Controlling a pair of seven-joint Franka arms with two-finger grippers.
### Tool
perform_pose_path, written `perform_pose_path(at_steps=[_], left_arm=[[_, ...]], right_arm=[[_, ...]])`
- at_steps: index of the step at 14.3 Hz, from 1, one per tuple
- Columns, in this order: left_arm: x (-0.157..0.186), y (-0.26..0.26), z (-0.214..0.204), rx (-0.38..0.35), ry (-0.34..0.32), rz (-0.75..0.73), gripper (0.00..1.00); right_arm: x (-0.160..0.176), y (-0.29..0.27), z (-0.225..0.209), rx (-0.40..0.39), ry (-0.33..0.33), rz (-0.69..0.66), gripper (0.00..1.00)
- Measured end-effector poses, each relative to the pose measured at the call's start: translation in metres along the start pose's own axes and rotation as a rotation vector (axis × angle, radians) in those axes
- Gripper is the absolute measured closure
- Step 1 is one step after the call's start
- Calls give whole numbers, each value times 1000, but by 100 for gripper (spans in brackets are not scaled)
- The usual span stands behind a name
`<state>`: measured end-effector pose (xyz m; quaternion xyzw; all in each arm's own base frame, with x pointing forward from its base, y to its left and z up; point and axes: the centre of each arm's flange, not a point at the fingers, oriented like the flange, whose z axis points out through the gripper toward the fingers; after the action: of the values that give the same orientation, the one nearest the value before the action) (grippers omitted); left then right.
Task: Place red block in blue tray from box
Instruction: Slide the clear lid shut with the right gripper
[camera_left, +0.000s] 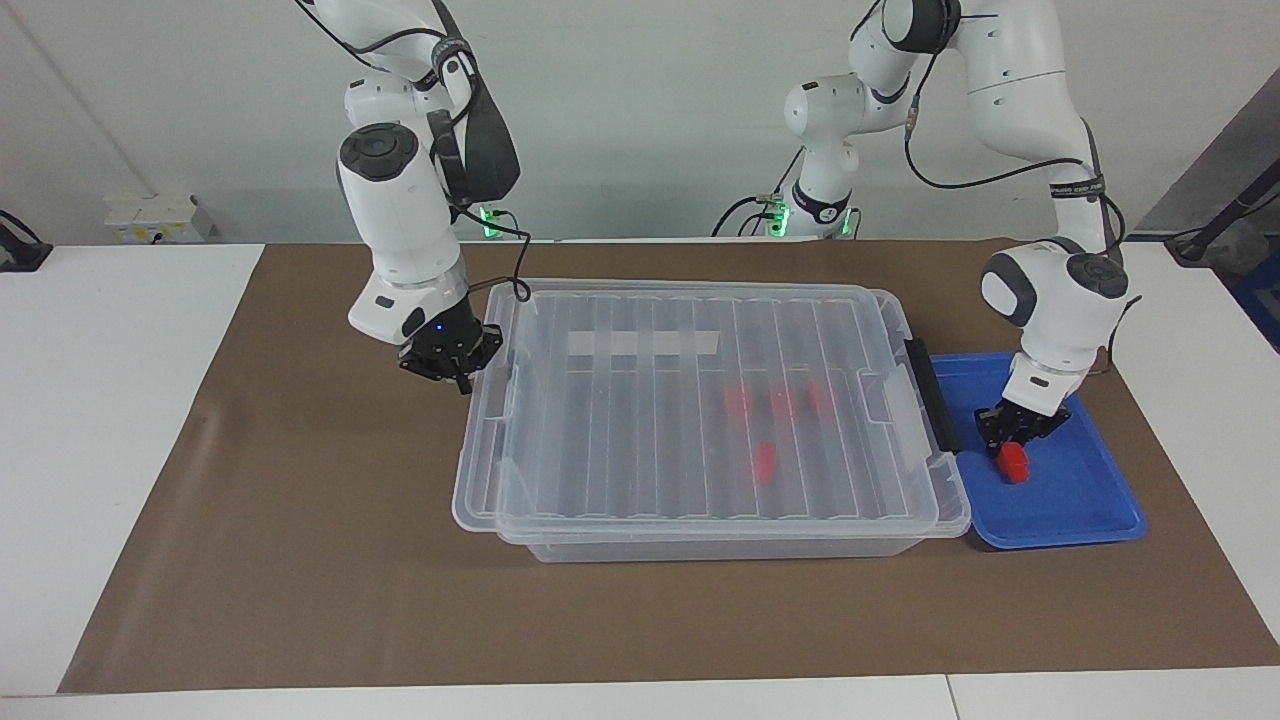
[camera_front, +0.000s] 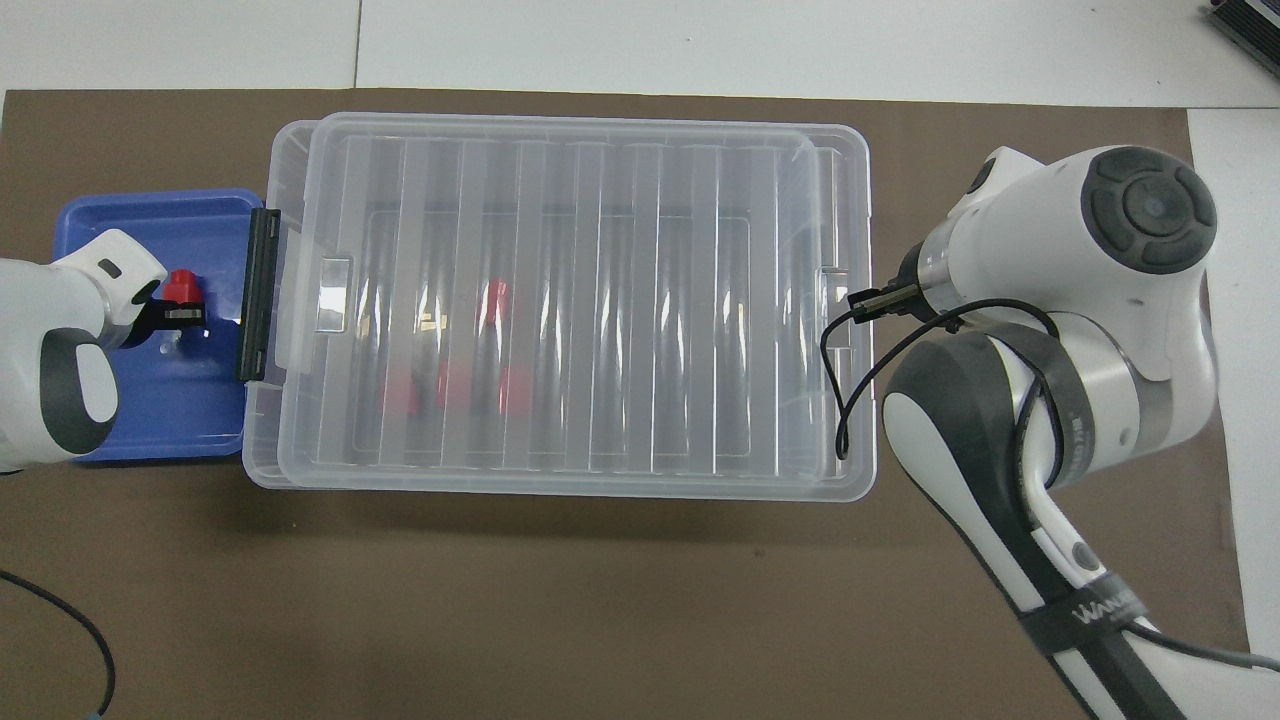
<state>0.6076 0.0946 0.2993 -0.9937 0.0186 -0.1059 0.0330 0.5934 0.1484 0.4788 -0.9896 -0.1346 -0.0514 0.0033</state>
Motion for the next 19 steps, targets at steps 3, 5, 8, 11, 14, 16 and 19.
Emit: perform_pose_path(at_steps=[3,5,8,11,14,16,19], left_arm=[[1,4,0,-1,1,6,66],[1,4,0,-1,2,6,66],[1,4,0,-1,2,6,66],[1,4,0,-1,4,6,65],[1,4,0,0,6,6,53],[2,4,-1,0,8,6,50],[4,3,-3,1,12,6,48]], right_arm=[[0,-6,0,16,-1,-1,99],[0,-9,0,19,-2,-5,99],[0,-16,0,23,-2,-16,99],[0,-19,-1,24,-4,-21,99],[-1,-19,-1,24,-8,-21,99],[-1,-19,-3,25,-8,-20,99],[-7,-8,-18,21,-20,-1,99]])
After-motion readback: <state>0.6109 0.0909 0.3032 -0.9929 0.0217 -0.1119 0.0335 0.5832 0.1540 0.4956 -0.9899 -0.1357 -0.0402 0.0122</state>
